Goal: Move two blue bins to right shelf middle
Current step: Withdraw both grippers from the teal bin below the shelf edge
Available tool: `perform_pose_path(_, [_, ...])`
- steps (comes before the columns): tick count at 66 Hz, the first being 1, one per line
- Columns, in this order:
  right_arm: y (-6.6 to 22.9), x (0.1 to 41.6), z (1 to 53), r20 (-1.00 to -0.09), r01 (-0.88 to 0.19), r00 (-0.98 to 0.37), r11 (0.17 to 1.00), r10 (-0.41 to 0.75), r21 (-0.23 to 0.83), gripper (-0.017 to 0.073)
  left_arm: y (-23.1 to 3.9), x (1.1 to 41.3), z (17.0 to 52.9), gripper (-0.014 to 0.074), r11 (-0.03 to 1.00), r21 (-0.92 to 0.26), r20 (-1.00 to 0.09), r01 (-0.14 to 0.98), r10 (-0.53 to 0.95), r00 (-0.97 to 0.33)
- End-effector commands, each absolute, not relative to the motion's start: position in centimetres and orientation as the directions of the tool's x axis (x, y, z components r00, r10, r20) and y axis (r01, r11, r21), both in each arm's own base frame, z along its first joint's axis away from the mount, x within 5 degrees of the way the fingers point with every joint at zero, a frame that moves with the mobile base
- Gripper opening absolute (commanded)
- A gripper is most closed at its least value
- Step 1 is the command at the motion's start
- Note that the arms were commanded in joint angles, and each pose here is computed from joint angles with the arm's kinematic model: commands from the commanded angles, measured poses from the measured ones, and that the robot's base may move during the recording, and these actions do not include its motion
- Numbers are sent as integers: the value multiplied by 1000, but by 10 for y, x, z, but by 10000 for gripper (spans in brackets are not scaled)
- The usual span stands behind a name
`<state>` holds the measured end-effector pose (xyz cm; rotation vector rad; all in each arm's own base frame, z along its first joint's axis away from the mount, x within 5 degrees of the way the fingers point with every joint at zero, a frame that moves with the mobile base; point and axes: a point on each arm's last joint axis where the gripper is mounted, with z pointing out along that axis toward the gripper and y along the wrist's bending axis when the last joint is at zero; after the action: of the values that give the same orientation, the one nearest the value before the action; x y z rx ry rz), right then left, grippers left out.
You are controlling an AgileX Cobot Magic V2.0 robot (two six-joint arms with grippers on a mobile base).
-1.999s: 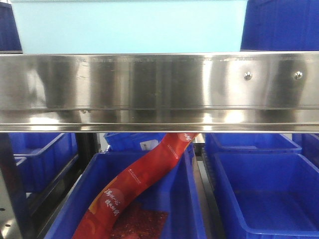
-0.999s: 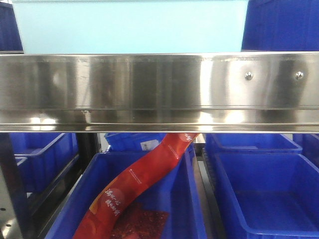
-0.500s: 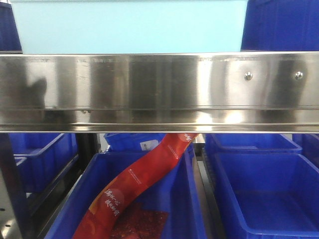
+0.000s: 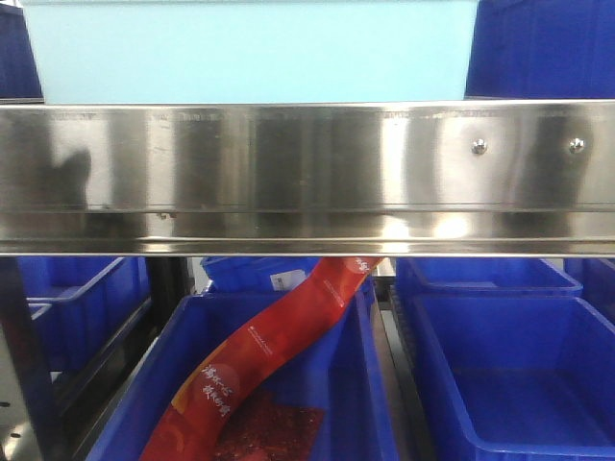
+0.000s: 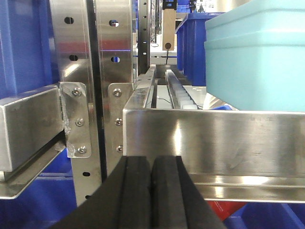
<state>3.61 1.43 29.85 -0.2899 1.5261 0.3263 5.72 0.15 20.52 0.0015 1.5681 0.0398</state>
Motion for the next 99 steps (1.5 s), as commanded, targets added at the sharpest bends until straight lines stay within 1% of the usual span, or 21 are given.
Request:
perform_pose_path(1, [14, 36, 300, -998, -385, 51, 923, 28, 6, -154, 2, 56, 208, -111, 999, 28, -999, -28, 29, 33])
perform_pose_path(12, [15, 36, 298, -998, -386, 48, 923, 29, 8, -154, 2, 56, 208, -111, 999, 28, -999, -28, 29, 33])
perform_pose_path(18, [14, 38, 294, -999, -347, 51, 938, -5, -23, -154, 2, 56, 208, -111, 999, 28, -999, -28, 29, 33])
perform_pose_path(25, [12, 44, 282, -999, -260, 29, 965, 26, 18, -154, 2, 56, 208, -111, 999, 28, -999, -28, 29, 33])
perform_pose_path(34, [6, 55, 253, -994, -107, 17, 989, 107, 105, -154, 2, 56, 208, -111, 999, 28, -999, -28, 29, 33])
perform_pose_path(37, [4, 58, 242, -993, -61, 14, 992, 114, 113, -154, 2, 56, 208, -111, 999, 28, -999, -28, 29, 33])
perform_pose_path(43, [1, 59, 221, -993, -22, 15, 993, 114, 114, -154, 2, 56, 208, -111, 999, 28, -999, -28, 29, 33])
perform_pose_path(49, [1, 57, 208, -995, -19, 25, 995, 94, 93, -154, 2, 56, 208, -111, 999, 28, -999, -28, 29, 33])
perform_pose_path(53, [1, 56, 208, -995, -19, 30, 996, 91, 90, -154, 2, 56, 208, -111, 999, 28, -999, -28, 29, 33])
perform_pose_path(55, [1, 56, 206, -996, -19, 11, 996, 88, 88, -154, 2, 56, 208, -111, 999, 28, -999, -28, 29, 33])
perform_pose_path(69, [1, 56, 205, -1000, -11, -2, 1000, -16, -16, -154, 2, 56, 208, -111, 999, 28, -999, -28, 29, 33])
perform_pose_path(99, [1, 56, 205, -1000, -12, 0, 1000, -13, -13, -154, 2, 56, 208, -111, 999, 28, -999, -28, 29, 33])
